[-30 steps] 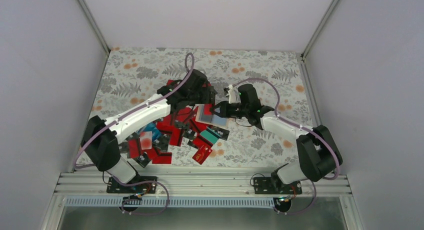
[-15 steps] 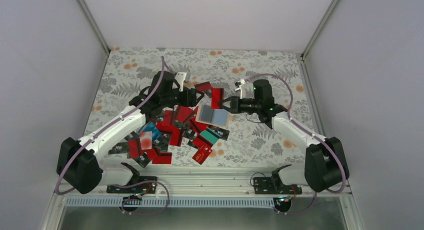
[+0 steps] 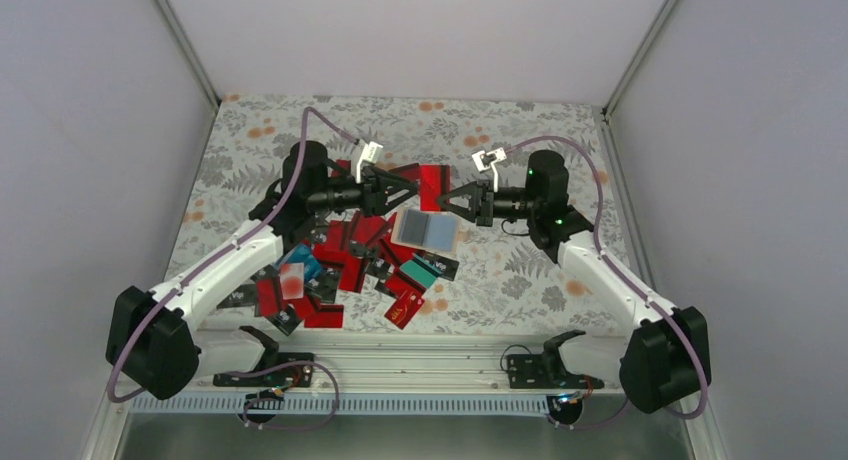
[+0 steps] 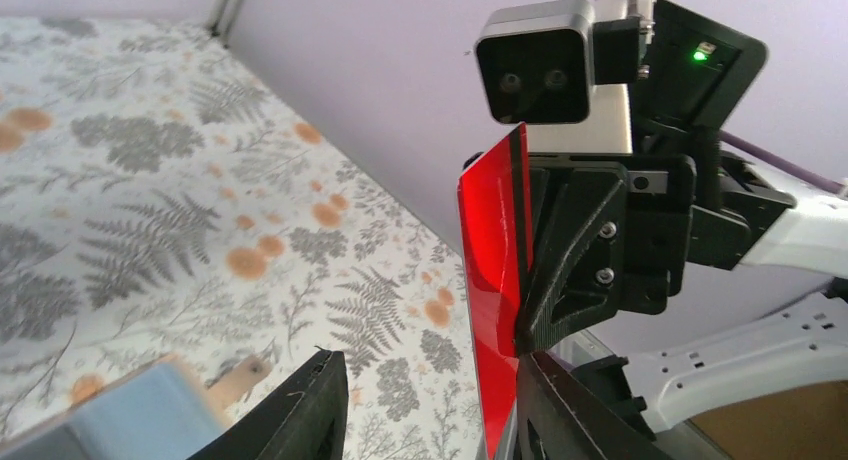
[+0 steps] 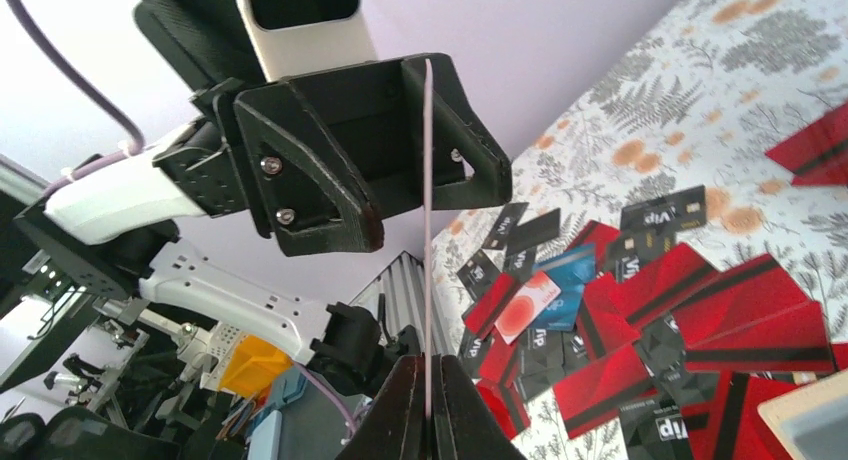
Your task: Put the credit cards into the card holder
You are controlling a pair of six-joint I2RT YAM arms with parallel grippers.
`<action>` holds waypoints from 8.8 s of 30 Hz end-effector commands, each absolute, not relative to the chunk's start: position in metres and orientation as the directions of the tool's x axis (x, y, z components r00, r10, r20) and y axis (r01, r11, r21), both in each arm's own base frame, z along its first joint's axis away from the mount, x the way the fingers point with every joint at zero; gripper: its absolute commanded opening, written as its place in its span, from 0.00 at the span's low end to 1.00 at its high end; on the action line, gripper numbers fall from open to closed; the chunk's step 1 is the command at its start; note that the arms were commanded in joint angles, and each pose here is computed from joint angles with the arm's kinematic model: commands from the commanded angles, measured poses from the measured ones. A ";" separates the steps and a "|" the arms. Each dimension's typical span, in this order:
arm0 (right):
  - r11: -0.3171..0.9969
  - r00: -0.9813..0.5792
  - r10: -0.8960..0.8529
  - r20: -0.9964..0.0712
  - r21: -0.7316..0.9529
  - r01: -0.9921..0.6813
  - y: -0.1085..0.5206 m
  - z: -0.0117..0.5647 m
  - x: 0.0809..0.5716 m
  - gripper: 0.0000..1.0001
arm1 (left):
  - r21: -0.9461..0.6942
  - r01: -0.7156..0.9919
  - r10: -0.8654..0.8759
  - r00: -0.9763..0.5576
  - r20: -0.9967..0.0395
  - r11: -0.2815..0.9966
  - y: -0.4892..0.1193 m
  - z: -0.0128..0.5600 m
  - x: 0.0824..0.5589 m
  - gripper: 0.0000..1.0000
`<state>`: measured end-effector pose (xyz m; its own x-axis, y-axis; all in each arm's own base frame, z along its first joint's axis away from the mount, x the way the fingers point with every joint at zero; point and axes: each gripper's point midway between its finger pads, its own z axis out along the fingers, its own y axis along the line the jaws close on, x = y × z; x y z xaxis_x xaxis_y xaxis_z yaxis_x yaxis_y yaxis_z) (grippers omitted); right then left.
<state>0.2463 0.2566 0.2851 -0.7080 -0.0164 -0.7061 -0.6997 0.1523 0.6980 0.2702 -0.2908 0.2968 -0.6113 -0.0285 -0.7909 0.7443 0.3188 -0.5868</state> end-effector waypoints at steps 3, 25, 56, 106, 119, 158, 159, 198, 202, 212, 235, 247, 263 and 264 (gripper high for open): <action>0.087 -0.642 -0.002 -0.767 0.639 -0.764 0.255 0.316 0.237 0.04 | -0.567 0.809 -0.030 -0.570 -0.821 0.156 -0.300 0.321 0.254 0.39; 0.223 -0.639 0.030 -0.768 0.629 -0.745 0.253 0.307 0.256 0.15 | -0.612 0.772 -0.035 -0.616 -0.787 0.175 -0.317 0.311 0.263 0.02; 0.751 -0.954 0.101 -0.284 0.650 -0.114 0.217 0.060 0.317 0.30 | -0.614 0.425 0.066 -0.853 -0.518 0.665 -0.314 0.100 0.346 0.02; 0.796 -0.973 0.101 -0.207 0.603 -0.046 0.202 0.019 0.313 0.26 | -0.699 0.072 -0.077 -0.981 -0.180 0.712 -0.304 0.034 0.328 0.02; 0.785 -0.968 0.100 -0.232 0.615 -0.066 0.204 0.029 0.317 0.25 | -0.733 0.115 0.069 -0.993 -0.094 0.671 -0.320 0.035 0.316 0.02; 0.825 -0.965 0.097 -0.244 0.562 -0.059 0.191 0.017 0.325 0.04 | -0.720 0.161 0.193 -0.980 -0.038 0.675 -0.334 0.010 0.322 0.02; 0.825 -0.966 0.096 -0.241 0.562 -0.058 0.191 0.015 0.324 0.04 | -0.719 0.162 0.196 -0.980 -0.037 0.676 -0.335 0.009 0.322 0.02; 0.802 -0.967 0.082 -0.240 0.592 -0.079 0.197 0.019 0.322 0.04 | -0.709 0.151 0.185 -0.982 -0.029 0.689 -0.350 0.006 0.319 0.12; 0.801 -0.967 0.082 -0.240 0.593 -0.079 0.197 0.021 0.322 0.04 | -0.702 0.162 0.179 -0.982 -0.050 0.693 -0.351 0.014 0.324 0.23; 0.800 -0.963 0.089 -0.254 0.595 -0.083 0.198 0.027 0.324 0.04 | -0.663 0.183 0.173 -0.982 -0.081 0.726 -0.345 0.031 0.327 0.37; 0.787 -0.956 0.089 -0.280 0.608 -0.104 0.200 0.040 0.326 0.05 | -0.646 0.204 0.180 -0.978 -0.105 0.735 -0.357 0.047 0.324 0.67; 0.769 -0.940 0.093 -0.329 0.623 -0.142 0.203 0.066 0.331 0.05 | -0.627 0.232 0.204 -0.972 -0.117 0.744 -0.365 0.048 0.322 0.68; 0.728 -0.904 0.092 -0.418 0.647 -0.226 0.208 0.120 0.329 0.38 | -0.397 0.380 0.180 -0.871 -0.457 0.835 -0.323 0.122 0.352 0.74; 0.720 -0.904 0.095 -0.417 0.656 -0.227 0.209 0.121 0.328 0.43 | -0.380 0.388 0.188 -0.864 -0.467 0.840 -0.319 0.122 0.350 0.71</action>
